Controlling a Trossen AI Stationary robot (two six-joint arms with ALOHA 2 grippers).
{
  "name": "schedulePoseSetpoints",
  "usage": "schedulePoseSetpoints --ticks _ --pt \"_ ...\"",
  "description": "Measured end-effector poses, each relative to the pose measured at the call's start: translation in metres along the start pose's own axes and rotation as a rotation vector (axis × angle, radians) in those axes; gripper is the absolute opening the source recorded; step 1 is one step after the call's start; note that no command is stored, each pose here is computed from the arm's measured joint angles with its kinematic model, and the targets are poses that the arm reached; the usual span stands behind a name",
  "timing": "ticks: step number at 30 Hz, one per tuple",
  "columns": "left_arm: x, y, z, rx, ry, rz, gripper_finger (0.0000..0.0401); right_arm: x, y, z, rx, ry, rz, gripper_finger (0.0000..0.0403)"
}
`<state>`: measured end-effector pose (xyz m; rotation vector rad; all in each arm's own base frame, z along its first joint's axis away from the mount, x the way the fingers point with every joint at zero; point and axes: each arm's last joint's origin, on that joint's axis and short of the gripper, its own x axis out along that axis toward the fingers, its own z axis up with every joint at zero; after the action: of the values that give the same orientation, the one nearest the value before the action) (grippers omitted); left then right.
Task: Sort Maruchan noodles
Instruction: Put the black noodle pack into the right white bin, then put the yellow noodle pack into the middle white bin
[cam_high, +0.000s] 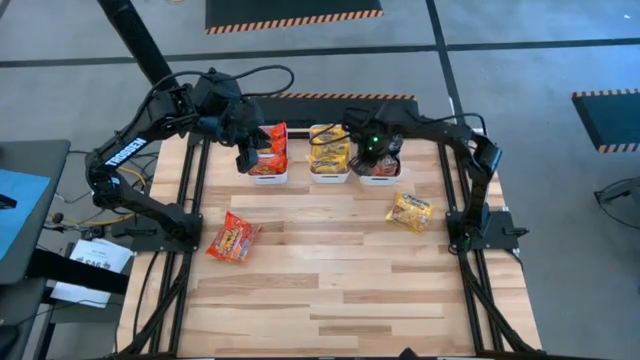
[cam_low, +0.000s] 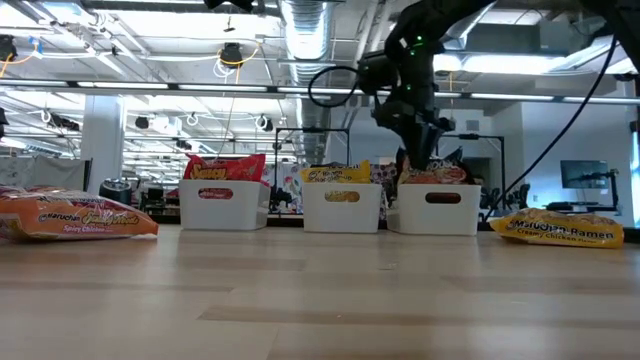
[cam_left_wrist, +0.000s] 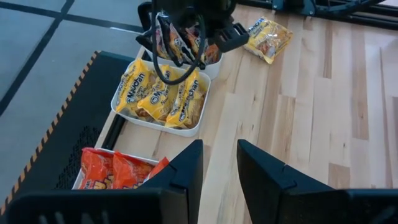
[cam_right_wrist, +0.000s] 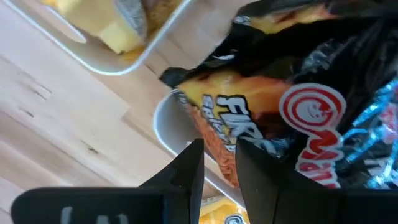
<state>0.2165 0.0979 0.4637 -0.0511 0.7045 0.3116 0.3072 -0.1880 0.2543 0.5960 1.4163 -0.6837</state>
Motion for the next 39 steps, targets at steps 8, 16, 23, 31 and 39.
schedulePoseSetpoints --ticks 8,16,23,31,39 --pt "0.000 0.000 0.000 0.008 0.000 0.000 0.0086 0.019 -0.005 -0.011 -0.003 0.099 -0.004 0.0116" --pt "0.000 0.000 0.001 0.022 -0.005 0.001 0.0086 0.024 0.002 -0.012 -0.021 0.087 -0.001 0.0116" --pt "0.004 0.000 0.001 0.021 0.004 -0.001 0.0086 0.025 -0.003 -0.001 0.022 -0.011 0.003 0.0116" --pt "0.004 0.000 0.001 0.026 0.006 0.000 0.0086 0.030 -0.003 -0.009 0.012 0.056 0.008 0.0116" --pt "0.004 0.000 0.001 0.010 0.006 0.000 0.0086 -0.001 0.012 -0.014 -0.037 0.077 0.011 0.0116"
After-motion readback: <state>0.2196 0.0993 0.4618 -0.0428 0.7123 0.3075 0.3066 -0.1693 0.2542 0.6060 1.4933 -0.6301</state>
